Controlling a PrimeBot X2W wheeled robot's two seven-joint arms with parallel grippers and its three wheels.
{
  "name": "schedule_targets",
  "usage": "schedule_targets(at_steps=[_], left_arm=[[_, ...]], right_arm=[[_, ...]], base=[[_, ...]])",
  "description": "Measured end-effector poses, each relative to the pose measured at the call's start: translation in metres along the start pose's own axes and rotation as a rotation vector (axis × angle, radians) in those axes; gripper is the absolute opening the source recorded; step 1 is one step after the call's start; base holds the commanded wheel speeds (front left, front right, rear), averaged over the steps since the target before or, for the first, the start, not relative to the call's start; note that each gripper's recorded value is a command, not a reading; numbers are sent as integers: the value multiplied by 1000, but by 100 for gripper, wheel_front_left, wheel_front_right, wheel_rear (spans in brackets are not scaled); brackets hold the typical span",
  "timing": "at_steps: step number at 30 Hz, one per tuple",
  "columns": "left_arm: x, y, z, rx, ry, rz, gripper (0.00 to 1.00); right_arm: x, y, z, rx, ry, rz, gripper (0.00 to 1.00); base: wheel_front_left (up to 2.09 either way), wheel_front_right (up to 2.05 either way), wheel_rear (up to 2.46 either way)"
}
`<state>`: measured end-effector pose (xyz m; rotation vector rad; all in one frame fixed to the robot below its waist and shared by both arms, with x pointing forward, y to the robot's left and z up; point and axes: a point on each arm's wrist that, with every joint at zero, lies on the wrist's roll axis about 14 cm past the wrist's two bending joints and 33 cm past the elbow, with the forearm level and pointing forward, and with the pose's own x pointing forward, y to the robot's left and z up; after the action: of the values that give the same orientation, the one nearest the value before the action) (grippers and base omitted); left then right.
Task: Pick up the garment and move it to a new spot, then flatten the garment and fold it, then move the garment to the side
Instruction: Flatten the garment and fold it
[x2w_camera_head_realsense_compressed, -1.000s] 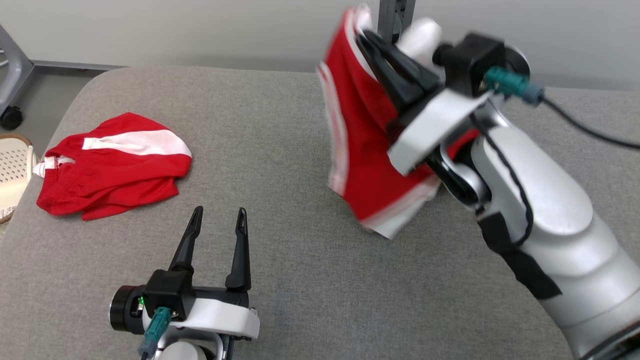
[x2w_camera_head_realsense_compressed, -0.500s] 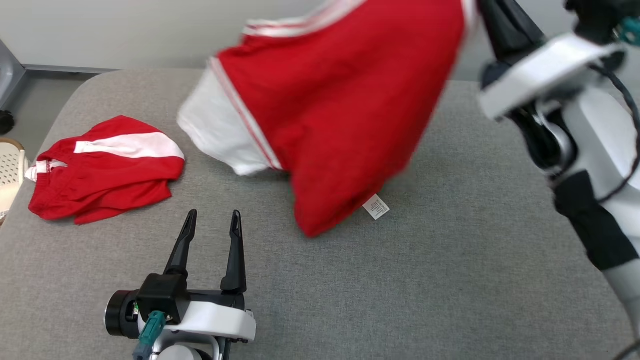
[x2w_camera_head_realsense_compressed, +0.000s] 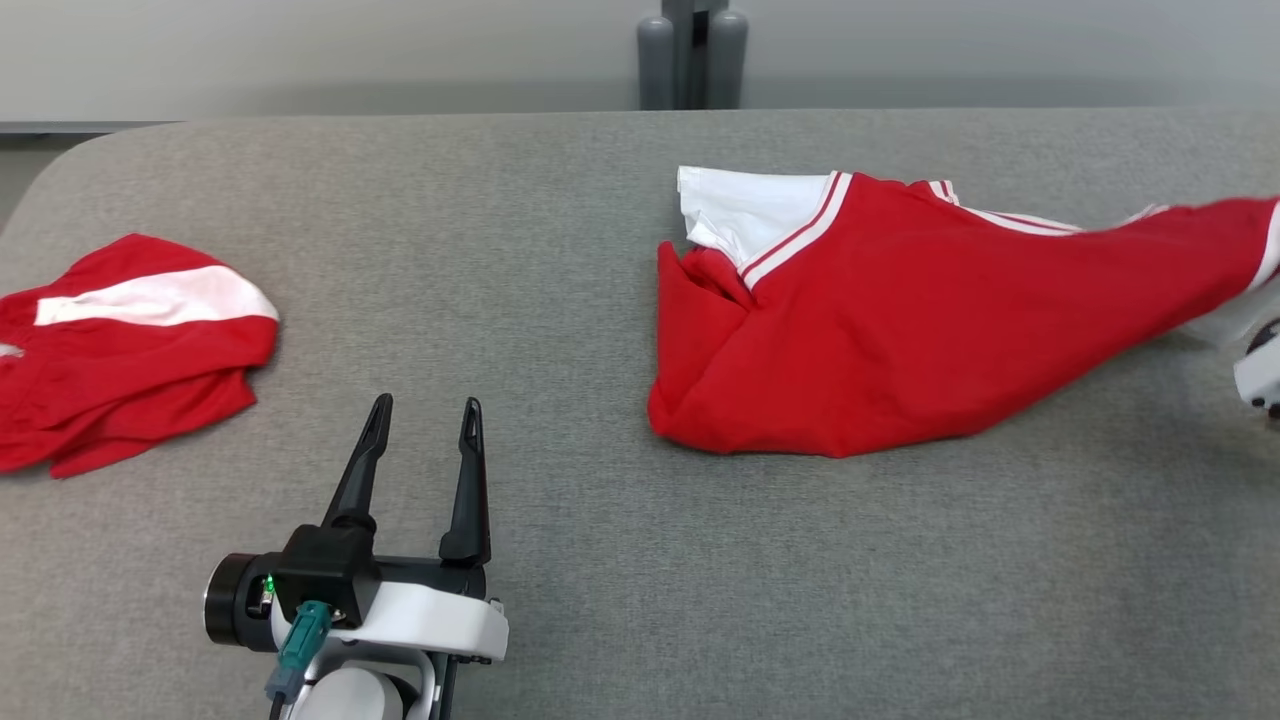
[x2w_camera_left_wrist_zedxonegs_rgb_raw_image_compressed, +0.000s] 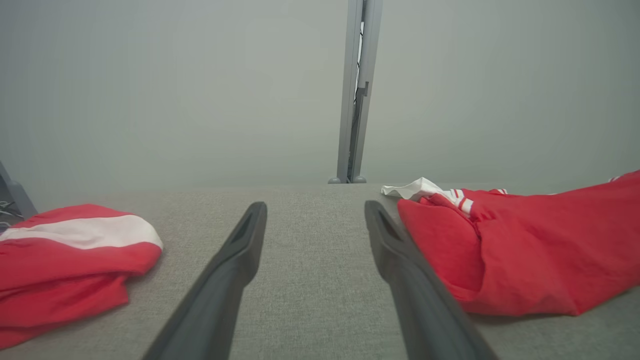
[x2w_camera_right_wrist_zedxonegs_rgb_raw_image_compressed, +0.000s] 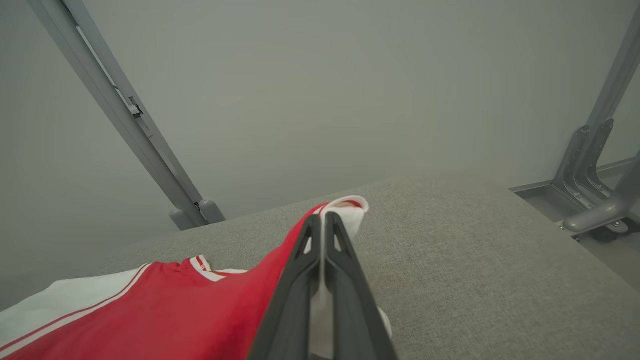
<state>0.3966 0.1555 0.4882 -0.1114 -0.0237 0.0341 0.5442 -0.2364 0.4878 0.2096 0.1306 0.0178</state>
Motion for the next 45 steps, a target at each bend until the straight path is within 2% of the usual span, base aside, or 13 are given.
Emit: schedule_targets(at_steps=[2,3,4,7,10,12,17,20,24,32,41,45], left_arm=[[3,-6,-4,2,9,-19,100],[4,-9,-5,2,11,-27,100],[6,-11,-6,1,13,-35,100],[12,-21,-4,0,3,-65,100],[13,-24,0,1,-10,-77,100],[13,-26,6,-1,-28,-80,100],[10,-26,21,-17,-67,-78,100],[8,-28,30,-22,-91,-84,100],[0,-29,32,-29,-96,-85,100],[-12,-20,26,-12,-75,-48,100],[-16,-8,16,-11,-41,-11,100],[-10,-12,11,-12,-28,-25,100]], right_arm=[[-9,-20,-13,25,29,-62,0],[-13,-26,-21,40,46,-87,53],[-17,-30,-27,44,63,-102,100],[-25,-30,-34,52,78,-112,100],[-25,-23,-10,24,11,-75,100],[-26,-9,11,22,-59,-32,100],[-45,36,59,-92,-226,120,100],[-65,63,70,-110,-297,192,100],[-94,89,61,-151,-321,263,100],[-130,108,17,-130,-257,289,100],[-124,114,7,-134,-236,303,100],[-104,122,0,-207,-196,357,100]], base=[[0,0,0],[0,0,0],[0,0,0],[0,0,0],[0,0,0],[0,0,0],[0,0,0],[0,0,0],[0,0,0],[0,0,0],[0,0,0],[0,0,0]])
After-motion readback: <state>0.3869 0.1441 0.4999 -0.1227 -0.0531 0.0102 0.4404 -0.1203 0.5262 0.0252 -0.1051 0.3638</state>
